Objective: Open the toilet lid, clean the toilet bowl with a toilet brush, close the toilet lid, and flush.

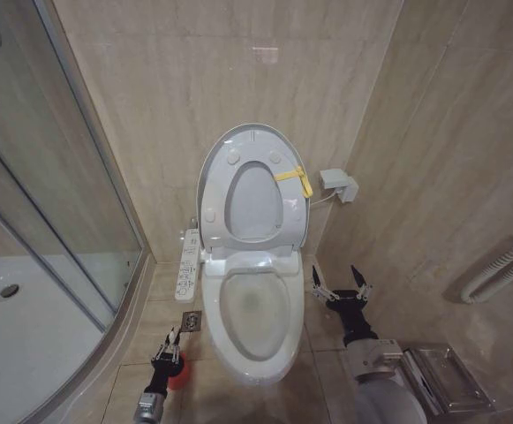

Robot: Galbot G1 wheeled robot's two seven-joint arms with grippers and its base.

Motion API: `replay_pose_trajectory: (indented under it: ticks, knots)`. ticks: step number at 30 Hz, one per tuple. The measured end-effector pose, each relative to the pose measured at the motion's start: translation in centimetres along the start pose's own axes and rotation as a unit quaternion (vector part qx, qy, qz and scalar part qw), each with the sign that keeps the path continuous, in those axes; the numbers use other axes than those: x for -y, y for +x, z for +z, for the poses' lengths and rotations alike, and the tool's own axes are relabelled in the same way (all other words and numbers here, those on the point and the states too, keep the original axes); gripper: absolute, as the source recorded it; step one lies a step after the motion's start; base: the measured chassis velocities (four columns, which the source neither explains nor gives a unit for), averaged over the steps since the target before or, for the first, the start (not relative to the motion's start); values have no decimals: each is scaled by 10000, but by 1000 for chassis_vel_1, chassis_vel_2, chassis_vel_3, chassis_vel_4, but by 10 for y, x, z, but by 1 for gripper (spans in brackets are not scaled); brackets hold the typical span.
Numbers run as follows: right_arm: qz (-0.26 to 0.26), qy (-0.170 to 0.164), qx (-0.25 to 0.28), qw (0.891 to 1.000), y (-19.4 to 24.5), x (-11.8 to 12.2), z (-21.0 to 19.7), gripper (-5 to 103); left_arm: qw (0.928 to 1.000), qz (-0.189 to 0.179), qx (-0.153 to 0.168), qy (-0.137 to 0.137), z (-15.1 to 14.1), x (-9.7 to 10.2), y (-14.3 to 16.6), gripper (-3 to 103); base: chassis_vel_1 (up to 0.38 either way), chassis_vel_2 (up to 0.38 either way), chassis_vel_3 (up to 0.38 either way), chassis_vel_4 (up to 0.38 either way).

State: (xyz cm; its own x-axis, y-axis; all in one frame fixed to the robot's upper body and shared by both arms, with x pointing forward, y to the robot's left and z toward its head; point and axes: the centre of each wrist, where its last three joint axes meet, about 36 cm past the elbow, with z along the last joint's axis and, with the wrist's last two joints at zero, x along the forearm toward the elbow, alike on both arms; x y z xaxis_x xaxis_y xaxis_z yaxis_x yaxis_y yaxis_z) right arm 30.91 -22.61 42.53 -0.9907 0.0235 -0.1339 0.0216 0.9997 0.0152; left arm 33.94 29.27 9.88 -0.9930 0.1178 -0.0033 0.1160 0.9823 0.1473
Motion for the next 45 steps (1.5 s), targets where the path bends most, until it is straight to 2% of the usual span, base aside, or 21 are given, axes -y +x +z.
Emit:
replay_pose_trajectory:
  ticks: [2, 3, 8, 9, 14, 16, 17, 18, 21, 22, 25, 26, 29, 30, 32, 36, 40, 45]
  knots:
    - [0, 0, 0, 10000, 0, 0, 0, 100, 9999, 63, -9, -87, -1, -6, 13, 19, 0, 0, 0, 0]
    - [0, 0, 1, 10000, 0, 0, 0, 100, 9999, 56, 34, -86, -6, -7, 18, 45, 0, 0, 0, 0]
    - [0, 0, 1, 10000, 0, 0, 0, 100, 9997, -89, 210, -69, -30, -3, 24, 45, 0, 0, 0, 0]
    - [0, 0, 0, 10000, 0, 0, 0, 100, 9995, -138, 258, -98, -36, -2, 25, 72, 0, 0, 0, 0]
    - [0, 0, 0, 10000, 0, 0, 0, 100, 9988, -233, 389, -167, -57, -4, 31, 72, 0, 0, 0, 0]
    - [0, 0, 1, 10000, 0, 0, 0, 100, 9981, -345, 482, -180, -77, -3, 36, 72, 0, 0, 0, 0]
    - [-1, 0, 0, 10000, 0, 0, 0, 100, 9977, -387, 522, -175, -85, -3, 39, 97, 0, 0, 0, 0]
    - [-1, 0, 0, 10000, 0, 0, 0, 100, 9977, -387, 522, -175, -85, -3, 39, 97, 0, 0, 0, 0]
    - [0, 0, 0, 10000, 0, 0, 0, 100, 9963, -408, 742, -177, -125, 2, 51, 97, 0, 0, 0, 0]
    - [0, 0, 0, 10000, 0, 0, 0, 100, 9963, -408, 742, -177, -125, 2, 51, 97, 0, 0, 0, 0]
    - [0, 0, 1, 10000, 0, 0, 0, 100, 9955, -456, 811, -188, -158, 3, 62, 100, 0, 0, 0, 0]
    - [0, 0, 1, 10000, 0, 0, 0, 100, 9955, -456, 811, -188, -158, 3, 62, 100, 0, 0, 0, 0]
    - [0, 0, 0, 10000, 0, 0, 0, 100, 9946, -511, 884, -196, -198, -1, 65, 100, 0, 0, 0, 0]
    - [0, 0, 0, 10000, 0, 0, 0, 100, 9946, -511, 884, -196, -198, -1, 65, 100, 0, 0, 0, 0]
    - [0, 0, 1, 10000, 0, 0, 0, 100, 9943, -524, 916, -167, -220, -4, 67, 100, 0, 0, 0, 0]
    - [0, 0, 0, 10000, 0, 0, 0, 100, 9946, -501, 901, -105, -248, -9, 73, 100, 0, 0, 0, 0]
    - [0, 0, 0, 10000, 0, 0, 0, 100, 9961, -522, 699, 118, -281, -15, 82, 100, 0, 0, 0, 0]
    - [0, 0, 0, 10000, 0, 0, 0, 100, 9960, -575, 659, 182, -298, -22, 86, 100, 0, 0, 0, 0]
